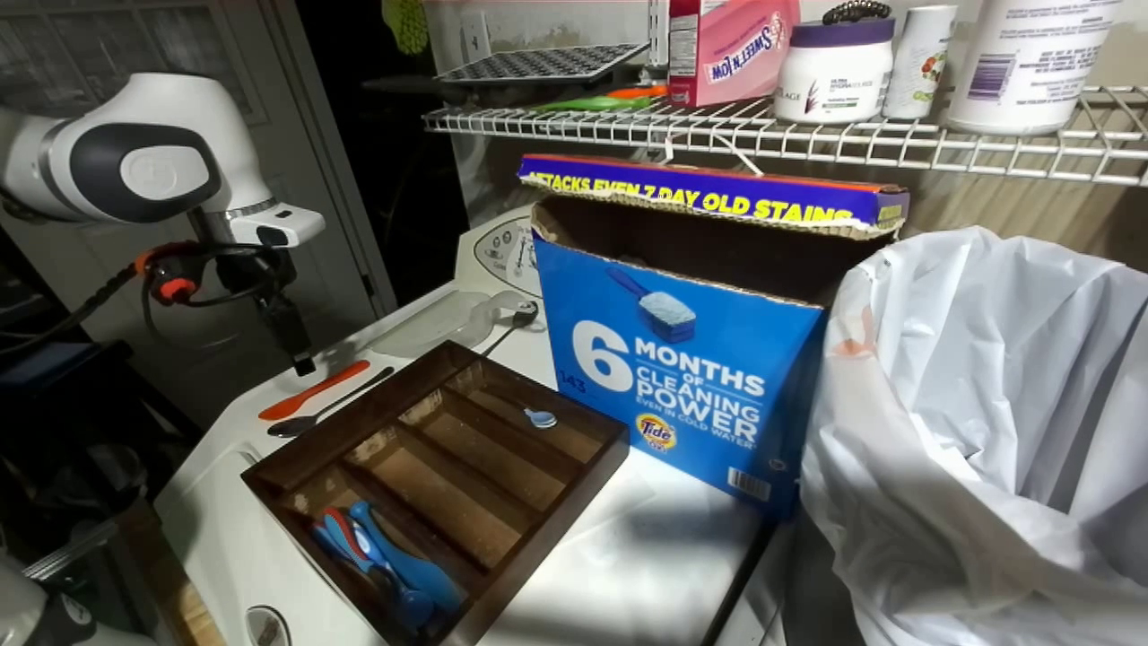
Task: Put the spoons on the in the drawer that's on the table
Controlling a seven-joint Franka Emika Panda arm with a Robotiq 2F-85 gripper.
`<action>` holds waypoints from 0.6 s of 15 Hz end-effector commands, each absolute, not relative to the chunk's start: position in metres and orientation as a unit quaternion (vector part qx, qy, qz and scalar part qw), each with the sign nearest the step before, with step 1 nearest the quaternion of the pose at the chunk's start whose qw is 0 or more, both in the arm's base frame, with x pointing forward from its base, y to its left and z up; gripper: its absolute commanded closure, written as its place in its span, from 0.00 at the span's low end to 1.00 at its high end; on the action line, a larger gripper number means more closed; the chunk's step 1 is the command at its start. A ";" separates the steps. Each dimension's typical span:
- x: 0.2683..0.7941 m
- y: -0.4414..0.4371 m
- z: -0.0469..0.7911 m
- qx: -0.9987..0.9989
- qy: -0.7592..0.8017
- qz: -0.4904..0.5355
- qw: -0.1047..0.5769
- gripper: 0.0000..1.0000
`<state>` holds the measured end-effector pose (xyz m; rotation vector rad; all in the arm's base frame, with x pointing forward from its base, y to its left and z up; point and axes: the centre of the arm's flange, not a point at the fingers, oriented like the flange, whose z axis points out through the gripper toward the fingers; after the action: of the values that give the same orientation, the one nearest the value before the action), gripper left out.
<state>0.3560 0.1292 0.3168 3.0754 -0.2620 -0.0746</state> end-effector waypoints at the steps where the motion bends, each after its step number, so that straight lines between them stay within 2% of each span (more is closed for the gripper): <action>1: 0.355 0.114 0.314 0.996 -0.085 -0.036 0.005 0.00; 9: 0.343 0.101 0.305 0.995 -0.070 -0.055 0.054 0.00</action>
<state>0.3512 0.1049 0.3063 3.0612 -0.2597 -0.1690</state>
